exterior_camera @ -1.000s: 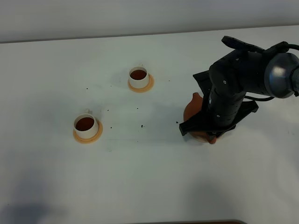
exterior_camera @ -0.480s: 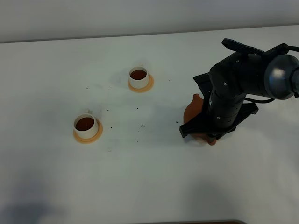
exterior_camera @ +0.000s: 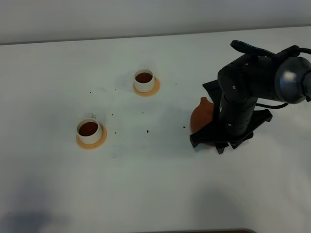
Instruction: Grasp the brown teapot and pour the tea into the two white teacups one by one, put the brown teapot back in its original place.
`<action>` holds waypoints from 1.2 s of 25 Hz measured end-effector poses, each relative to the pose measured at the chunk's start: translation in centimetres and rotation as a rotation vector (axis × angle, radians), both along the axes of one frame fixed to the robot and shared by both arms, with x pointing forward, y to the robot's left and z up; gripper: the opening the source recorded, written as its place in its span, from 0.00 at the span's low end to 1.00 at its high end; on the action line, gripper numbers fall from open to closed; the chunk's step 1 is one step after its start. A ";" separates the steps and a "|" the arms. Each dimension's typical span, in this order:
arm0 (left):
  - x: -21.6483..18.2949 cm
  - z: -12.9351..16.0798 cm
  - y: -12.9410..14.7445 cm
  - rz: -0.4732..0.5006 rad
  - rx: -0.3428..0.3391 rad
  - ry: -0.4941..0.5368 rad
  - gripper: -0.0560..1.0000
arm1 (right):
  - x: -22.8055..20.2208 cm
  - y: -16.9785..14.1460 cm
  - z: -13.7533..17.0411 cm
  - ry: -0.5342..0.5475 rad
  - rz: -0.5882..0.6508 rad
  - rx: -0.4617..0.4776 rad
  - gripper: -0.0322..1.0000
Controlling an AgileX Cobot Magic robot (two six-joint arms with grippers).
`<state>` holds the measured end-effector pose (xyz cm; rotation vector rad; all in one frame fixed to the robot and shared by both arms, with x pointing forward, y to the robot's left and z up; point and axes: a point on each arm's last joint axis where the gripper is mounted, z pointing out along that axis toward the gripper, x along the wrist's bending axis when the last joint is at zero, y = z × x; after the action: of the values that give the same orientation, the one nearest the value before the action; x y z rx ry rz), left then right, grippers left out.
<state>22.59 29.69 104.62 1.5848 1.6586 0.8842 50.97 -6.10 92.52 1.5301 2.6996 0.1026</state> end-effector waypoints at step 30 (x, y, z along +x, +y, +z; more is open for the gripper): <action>0.0 0.0 0.0 0.000 -0.001 0.000 0.50 | -18.5 -15.0 12.6 -0.122 0.364 0.175 0.36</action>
<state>22.59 29.69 104.62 1.5839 1.6591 0.8837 32.42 -21.07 105.15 1.0044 2.8976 0.4367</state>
